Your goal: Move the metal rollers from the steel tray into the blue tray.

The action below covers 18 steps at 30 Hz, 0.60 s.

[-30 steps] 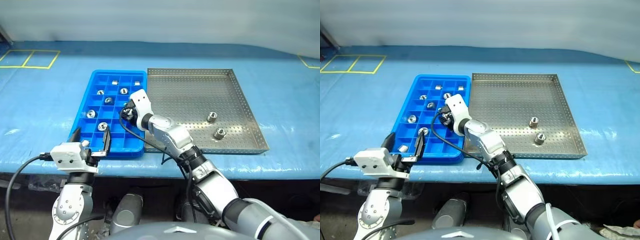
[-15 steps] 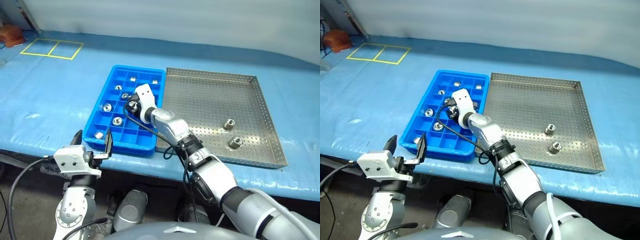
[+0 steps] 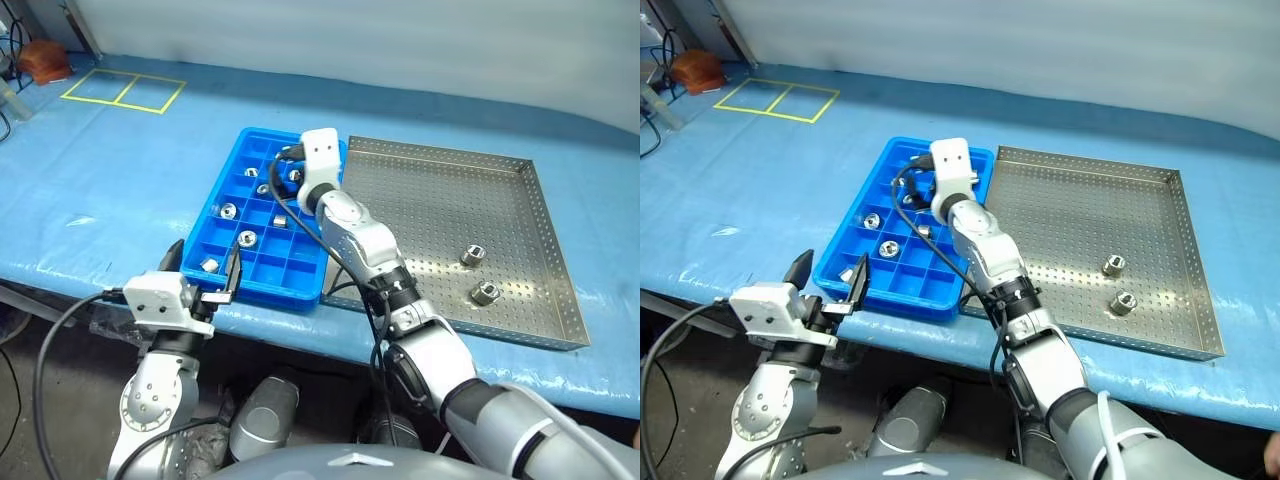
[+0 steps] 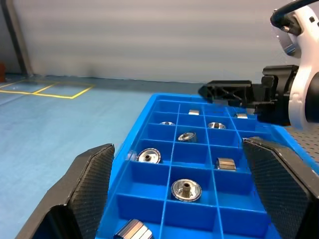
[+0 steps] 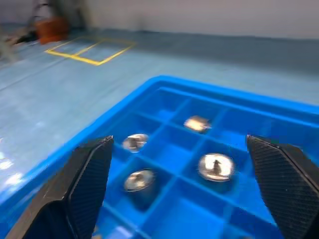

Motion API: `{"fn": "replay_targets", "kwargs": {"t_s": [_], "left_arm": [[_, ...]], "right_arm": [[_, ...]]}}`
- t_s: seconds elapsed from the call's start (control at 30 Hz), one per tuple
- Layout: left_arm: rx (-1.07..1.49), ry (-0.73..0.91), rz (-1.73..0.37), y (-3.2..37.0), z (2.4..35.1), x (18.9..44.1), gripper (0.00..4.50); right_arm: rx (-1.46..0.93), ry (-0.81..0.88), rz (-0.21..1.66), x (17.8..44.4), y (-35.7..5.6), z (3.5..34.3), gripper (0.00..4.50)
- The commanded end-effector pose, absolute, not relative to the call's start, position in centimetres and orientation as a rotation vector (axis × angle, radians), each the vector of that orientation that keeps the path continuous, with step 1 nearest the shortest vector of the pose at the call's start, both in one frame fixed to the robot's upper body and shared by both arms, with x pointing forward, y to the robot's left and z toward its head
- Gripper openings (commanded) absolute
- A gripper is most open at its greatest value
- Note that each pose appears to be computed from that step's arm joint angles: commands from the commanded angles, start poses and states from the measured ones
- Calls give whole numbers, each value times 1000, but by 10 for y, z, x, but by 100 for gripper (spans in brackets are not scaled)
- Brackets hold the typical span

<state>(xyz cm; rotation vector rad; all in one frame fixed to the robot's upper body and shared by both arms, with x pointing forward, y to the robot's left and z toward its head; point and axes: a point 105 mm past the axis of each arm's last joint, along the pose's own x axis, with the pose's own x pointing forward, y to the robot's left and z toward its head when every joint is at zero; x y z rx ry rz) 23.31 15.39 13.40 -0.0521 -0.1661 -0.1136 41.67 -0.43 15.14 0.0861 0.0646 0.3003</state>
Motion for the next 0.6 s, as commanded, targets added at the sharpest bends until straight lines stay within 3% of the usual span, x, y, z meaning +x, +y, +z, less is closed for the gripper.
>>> {"fn": "replay_targets", "kwargs": {"t_s": [0.03, 0.27, 0.6], "left_arm": [[-57, -175, -184, 144, 136, 237, 450], [-61, -160, -292, 128, 133, 248, 450], [-80, -145, -349, 116, 130, 252, 450]], "right_arm": [[96, 18, 74, 416, -44, 153, 448], [74, 53, -248, 403, -104, 136, 448], [51, 195, -470, 370, -140, 105, 448]]}}
